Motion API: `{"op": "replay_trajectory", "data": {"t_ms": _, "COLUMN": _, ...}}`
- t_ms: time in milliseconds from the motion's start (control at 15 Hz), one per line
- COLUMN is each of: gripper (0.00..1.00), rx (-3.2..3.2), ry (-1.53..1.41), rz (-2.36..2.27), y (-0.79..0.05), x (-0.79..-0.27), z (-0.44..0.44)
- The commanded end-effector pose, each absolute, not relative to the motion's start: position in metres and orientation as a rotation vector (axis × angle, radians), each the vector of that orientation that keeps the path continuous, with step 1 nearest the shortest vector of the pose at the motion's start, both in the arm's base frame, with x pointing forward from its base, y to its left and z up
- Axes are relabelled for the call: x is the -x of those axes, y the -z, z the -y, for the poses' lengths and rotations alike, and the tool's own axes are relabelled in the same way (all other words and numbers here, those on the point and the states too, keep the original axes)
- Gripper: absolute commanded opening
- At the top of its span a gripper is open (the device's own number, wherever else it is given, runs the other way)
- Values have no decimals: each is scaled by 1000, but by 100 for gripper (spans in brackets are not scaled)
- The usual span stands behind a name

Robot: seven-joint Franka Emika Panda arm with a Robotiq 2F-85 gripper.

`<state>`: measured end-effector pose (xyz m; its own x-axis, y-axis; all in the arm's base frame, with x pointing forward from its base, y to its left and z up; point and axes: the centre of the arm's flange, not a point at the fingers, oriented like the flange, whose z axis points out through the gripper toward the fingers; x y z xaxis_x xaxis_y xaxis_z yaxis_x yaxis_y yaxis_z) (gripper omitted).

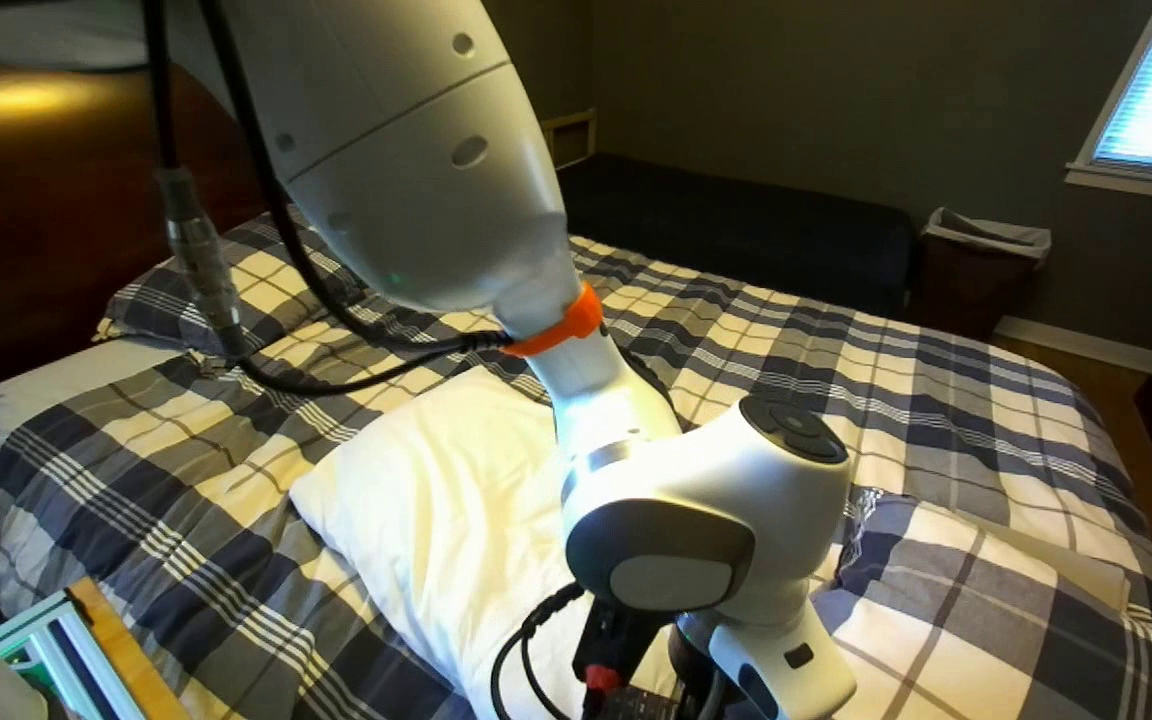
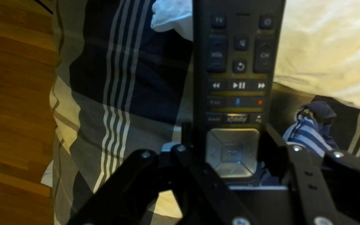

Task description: Move the top pillow to the right, then put the remote on the bed

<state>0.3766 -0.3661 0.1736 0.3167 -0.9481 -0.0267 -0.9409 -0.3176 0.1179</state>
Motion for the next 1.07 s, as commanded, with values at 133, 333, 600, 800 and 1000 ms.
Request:
{"op": "replay_trajectory", "data": {"t_ms": 133, "gripper": 28, "rx": -2455, "ry": 147, "rz": 1739, "y": -126, "x": -379, "z": 410}}
{"op": "replay_trajectory", "data": {"t_ms": 333, "gripper": 28, "rx": -2398, "ry": 199, "rz": 1765, "y": -108, "x": -372, "z": 427}}
{"op": "replay_trajectory", "data": {"t_ms": 600, "gripper": 28, "rx": -2358, "ry": 219, "rz": 1776, "y": -91, "x": -370, "z": 443}}
{"op": "replay_trajectory", "data": {"t_ms": 800, "gripper": 28, "rx": -2354, "ry": 230, "rz": 1758, "y": -83, "x": -376, "z": 446}}
{"op": "replay_trajectory", "data": {"t_ms": 1000, "gripper": 79, "rx": -2366, "ry": 256, "rz": 1758, "y": -85, "x": -381, "z": 443}}
